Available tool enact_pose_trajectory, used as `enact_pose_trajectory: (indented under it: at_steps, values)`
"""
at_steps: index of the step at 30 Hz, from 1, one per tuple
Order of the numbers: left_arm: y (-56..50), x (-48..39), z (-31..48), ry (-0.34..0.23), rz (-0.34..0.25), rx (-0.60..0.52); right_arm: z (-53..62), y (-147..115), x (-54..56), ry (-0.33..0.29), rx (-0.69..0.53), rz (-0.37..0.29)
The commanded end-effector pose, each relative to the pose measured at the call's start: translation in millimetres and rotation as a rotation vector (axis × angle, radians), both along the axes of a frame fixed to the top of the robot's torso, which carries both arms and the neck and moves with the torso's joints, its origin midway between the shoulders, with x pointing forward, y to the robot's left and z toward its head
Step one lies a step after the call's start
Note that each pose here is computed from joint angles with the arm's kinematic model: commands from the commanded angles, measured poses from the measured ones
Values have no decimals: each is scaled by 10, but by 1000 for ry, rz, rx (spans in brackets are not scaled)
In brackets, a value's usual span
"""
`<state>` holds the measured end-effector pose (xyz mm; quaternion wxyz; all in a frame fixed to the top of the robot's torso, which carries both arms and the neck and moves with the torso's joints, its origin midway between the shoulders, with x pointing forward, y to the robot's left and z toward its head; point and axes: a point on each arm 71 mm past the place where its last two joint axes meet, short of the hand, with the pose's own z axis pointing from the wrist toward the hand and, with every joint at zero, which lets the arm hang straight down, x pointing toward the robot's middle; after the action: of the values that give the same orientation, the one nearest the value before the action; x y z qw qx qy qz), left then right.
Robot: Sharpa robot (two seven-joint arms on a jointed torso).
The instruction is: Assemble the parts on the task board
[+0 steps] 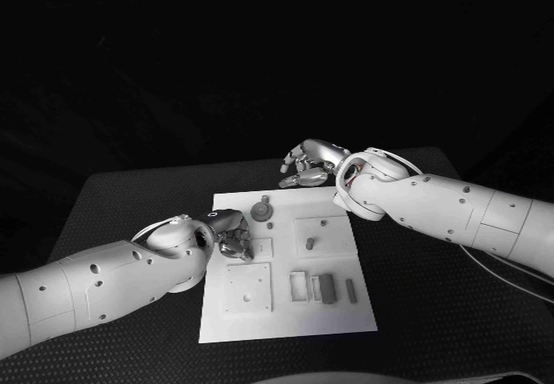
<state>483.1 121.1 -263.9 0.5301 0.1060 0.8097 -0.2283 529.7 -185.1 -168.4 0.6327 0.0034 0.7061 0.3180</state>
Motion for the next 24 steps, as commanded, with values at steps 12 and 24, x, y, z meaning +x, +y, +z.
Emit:
enact_pose_trajectory:
  at_steps: [12,24]
  values:
    - [-18,-1,14,-24,7,-6,-2,7,-8,4,-3,12]
    - [-9,14,13,-30,20,-2,-2,4,-9,4,-4,12]
